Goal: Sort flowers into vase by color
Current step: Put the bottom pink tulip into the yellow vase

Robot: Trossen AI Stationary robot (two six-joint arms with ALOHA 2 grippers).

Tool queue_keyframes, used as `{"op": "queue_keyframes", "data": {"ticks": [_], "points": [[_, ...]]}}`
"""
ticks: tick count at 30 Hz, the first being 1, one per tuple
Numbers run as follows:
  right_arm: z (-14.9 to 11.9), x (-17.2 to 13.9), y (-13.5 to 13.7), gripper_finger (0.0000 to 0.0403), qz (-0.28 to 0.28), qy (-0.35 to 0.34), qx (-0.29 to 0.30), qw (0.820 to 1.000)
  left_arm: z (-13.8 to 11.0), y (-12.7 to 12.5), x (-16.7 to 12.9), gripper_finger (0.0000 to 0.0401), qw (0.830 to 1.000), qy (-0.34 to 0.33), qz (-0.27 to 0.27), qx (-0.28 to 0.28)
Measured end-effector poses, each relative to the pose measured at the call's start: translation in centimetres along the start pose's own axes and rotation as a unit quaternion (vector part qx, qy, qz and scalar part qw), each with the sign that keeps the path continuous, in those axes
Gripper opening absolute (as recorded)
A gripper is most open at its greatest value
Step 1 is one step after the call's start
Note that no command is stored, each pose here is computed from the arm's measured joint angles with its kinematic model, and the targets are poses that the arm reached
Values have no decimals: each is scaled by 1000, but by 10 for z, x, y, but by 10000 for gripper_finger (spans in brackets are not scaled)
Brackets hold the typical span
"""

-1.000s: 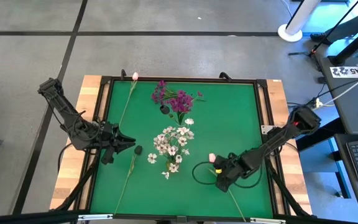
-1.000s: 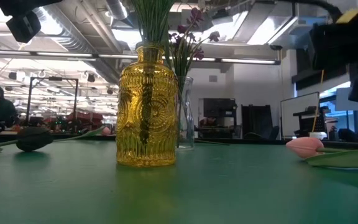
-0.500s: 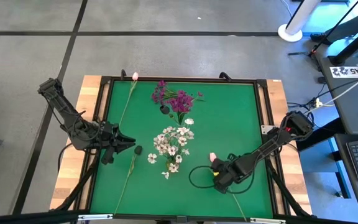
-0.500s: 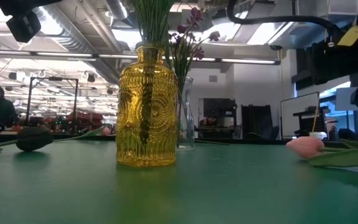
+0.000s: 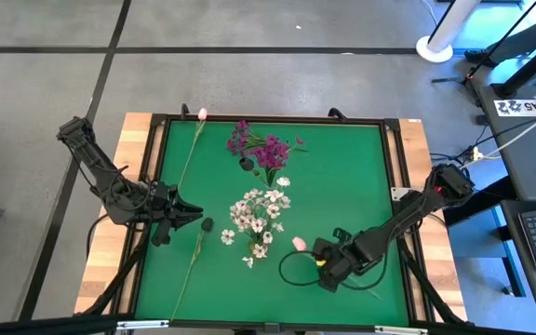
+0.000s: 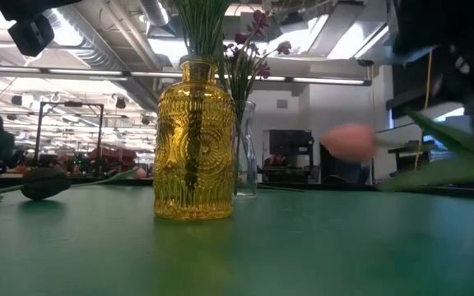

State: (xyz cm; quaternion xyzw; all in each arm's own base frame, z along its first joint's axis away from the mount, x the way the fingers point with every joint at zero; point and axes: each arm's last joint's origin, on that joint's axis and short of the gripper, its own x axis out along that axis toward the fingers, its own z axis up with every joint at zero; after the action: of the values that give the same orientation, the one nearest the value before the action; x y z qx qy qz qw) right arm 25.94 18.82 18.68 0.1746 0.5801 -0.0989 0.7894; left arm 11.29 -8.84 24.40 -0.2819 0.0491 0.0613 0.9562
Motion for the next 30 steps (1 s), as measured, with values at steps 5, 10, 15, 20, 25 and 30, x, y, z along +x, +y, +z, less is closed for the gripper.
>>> {"op": "queue_keyframes", "data": {"ticks": [5,10,15,20,25,30], "points": [[3,-28,1,7,44,-47,-51,997,0,0,0,87,1000,0,0,-1],[7,-62,19,12,156,-146,-143,967,0,0,0,87,1000,0,0,-1],[25,-92,36,5,243,-302,-220,895,0,0,0,87,1000,0,0,0],[38,-112,48,7,234,-456,-273,814,0,0,0,87,1000,0,0,0],[46,-118,55,5,165,-556,-340,740,0,0,0,87,1000,0,0,0],[53,-125,59,5,142,-629,-372,668,0,0,0,87,1000,0,1,1]]}}
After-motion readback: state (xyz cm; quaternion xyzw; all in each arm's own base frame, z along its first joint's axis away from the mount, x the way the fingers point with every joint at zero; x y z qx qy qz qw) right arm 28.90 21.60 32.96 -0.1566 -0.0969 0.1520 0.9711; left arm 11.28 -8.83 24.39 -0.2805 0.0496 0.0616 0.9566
